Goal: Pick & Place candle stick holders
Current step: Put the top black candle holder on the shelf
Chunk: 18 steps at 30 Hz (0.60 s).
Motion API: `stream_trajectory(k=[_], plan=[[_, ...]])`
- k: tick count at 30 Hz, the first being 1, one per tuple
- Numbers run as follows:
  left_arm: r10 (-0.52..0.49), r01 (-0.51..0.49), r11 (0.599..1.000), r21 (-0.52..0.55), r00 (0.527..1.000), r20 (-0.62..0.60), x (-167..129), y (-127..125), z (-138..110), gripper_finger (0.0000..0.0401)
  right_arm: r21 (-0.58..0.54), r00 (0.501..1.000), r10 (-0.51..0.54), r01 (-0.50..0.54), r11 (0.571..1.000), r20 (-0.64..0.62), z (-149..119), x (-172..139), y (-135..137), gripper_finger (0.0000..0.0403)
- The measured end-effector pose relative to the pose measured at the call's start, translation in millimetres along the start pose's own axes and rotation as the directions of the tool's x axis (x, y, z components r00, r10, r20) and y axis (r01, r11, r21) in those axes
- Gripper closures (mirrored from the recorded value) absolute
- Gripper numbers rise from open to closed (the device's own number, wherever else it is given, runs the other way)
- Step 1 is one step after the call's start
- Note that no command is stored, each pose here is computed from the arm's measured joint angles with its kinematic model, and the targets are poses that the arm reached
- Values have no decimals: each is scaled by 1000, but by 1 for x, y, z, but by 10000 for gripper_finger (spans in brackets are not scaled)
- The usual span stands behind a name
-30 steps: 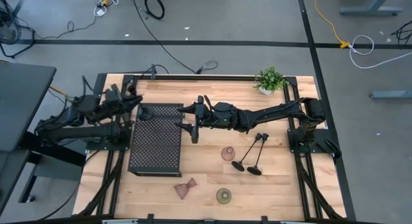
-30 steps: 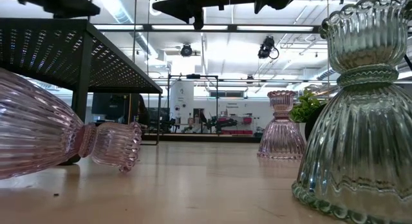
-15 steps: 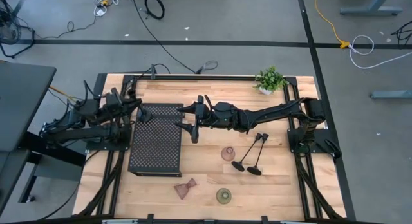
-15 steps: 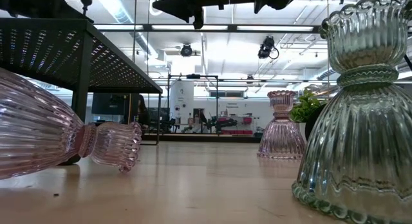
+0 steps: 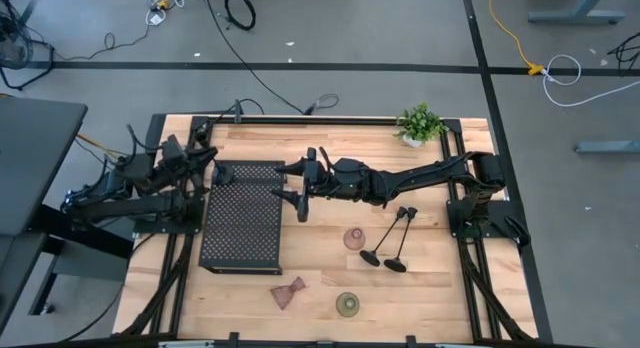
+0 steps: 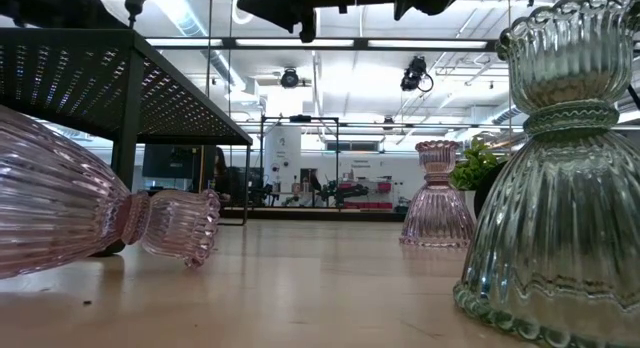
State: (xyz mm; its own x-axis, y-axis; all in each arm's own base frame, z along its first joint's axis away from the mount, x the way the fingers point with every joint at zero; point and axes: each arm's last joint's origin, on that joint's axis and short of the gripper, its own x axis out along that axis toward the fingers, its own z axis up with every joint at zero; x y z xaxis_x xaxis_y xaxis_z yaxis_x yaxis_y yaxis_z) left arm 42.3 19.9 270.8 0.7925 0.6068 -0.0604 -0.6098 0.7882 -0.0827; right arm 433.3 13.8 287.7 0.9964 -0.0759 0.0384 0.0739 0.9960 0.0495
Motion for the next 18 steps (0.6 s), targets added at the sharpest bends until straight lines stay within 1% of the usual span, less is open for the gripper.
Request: stream_trajectory(k=[6, 18], plan=[[58, -57, 998, 29, 997, -43, 6, -2, -2, 389, 0, 1000, 1, -1, 1000, 12, 1, 0, 0, 129], [62, -61, 998, 12, 996, -61, 11, -5, -2, 389, 0, 1000, 0, 0, 1000, 12, 1, 0, 0, 129]])
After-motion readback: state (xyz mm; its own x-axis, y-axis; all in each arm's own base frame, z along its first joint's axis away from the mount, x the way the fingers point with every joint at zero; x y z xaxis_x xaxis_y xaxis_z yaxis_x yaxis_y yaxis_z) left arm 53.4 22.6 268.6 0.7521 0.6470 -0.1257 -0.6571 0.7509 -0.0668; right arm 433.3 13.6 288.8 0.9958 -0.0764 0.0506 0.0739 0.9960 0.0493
